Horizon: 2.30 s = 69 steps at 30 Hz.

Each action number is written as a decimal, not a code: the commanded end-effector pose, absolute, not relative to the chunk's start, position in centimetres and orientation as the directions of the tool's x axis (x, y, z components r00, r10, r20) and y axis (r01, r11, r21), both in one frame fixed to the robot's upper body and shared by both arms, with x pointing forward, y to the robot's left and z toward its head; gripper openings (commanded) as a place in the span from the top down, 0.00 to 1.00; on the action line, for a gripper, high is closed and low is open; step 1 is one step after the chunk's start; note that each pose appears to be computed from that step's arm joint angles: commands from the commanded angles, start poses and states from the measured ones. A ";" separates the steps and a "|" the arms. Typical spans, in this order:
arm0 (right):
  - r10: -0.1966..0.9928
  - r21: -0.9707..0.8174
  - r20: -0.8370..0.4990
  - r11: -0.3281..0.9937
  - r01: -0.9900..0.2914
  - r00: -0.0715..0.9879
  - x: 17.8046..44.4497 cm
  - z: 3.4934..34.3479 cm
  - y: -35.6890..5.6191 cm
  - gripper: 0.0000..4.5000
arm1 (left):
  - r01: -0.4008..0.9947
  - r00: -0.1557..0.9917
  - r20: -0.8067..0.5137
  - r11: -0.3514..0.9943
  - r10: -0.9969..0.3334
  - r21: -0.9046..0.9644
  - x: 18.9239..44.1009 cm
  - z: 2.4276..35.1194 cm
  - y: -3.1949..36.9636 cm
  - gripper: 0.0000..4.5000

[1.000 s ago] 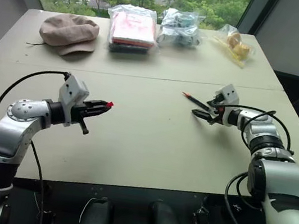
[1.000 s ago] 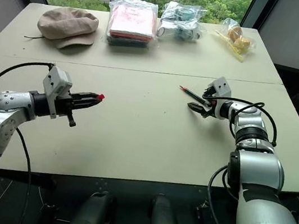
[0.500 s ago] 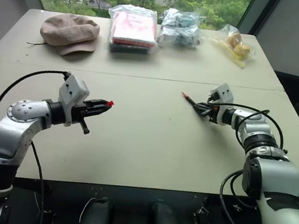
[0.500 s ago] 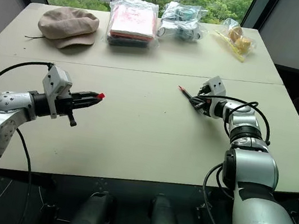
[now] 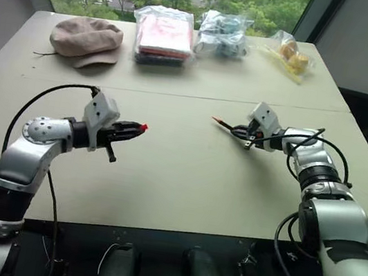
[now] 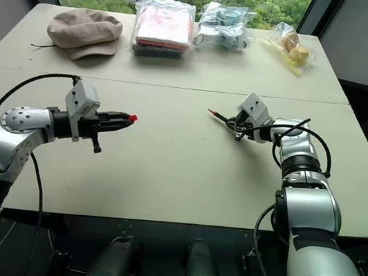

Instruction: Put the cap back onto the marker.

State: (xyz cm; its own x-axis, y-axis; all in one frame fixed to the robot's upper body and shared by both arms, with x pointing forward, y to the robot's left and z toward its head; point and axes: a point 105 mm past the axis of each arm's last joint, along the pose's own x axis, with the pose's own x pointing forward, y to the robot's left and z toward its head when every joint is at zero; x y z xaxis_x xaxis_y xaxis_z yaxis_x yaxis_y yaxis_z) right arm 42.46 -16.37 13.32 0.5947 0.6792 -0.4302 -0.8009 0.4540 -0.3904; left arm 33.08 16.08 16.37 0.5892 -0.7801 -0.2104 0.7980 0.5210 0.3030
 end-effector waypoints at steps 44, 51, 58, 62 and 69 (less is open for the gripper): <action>0.852 -0.651 -0.389 0.014 -0.759 0.350 35.0 20.9 -7.7 1.00 | 0.835 0.320 -0.223 0.163 -0.921 0.525 35.4 17.9 12.5 1.00; 0.856 -0.653 -0.386 0.010 -0.757 0.344 34.9 21.1 -7.4 1.00 | 0.839 0.310 -0.228 0.153 -0.923 0.522 35.4 17.8 12.1 1.00; 0.858 -0.653 -0.386 0.006 -0.757 0.339 34.7 21.1 -7.2 1.00 | 0.839 0.304 -0.223 0.149 -0.926 0.524 35.6 17.8 11.7 1.00; 0.858 -0.652 -0.388 0.002 -0.758 0.337 34.7 21.0 -7.2 1.00 | 0.837 0.304 -0.219 0.150 -0.927 0.527 35.7 17.9 11.5 1.00; 0.864 -0.644 -0.394 -0.016 -0.765 0.314 34.3 20.9 -6.7 1.00 | 0.832 0.303 -0.217 0.147 -0.928 0.534 35.8 18.1 11.4 1.00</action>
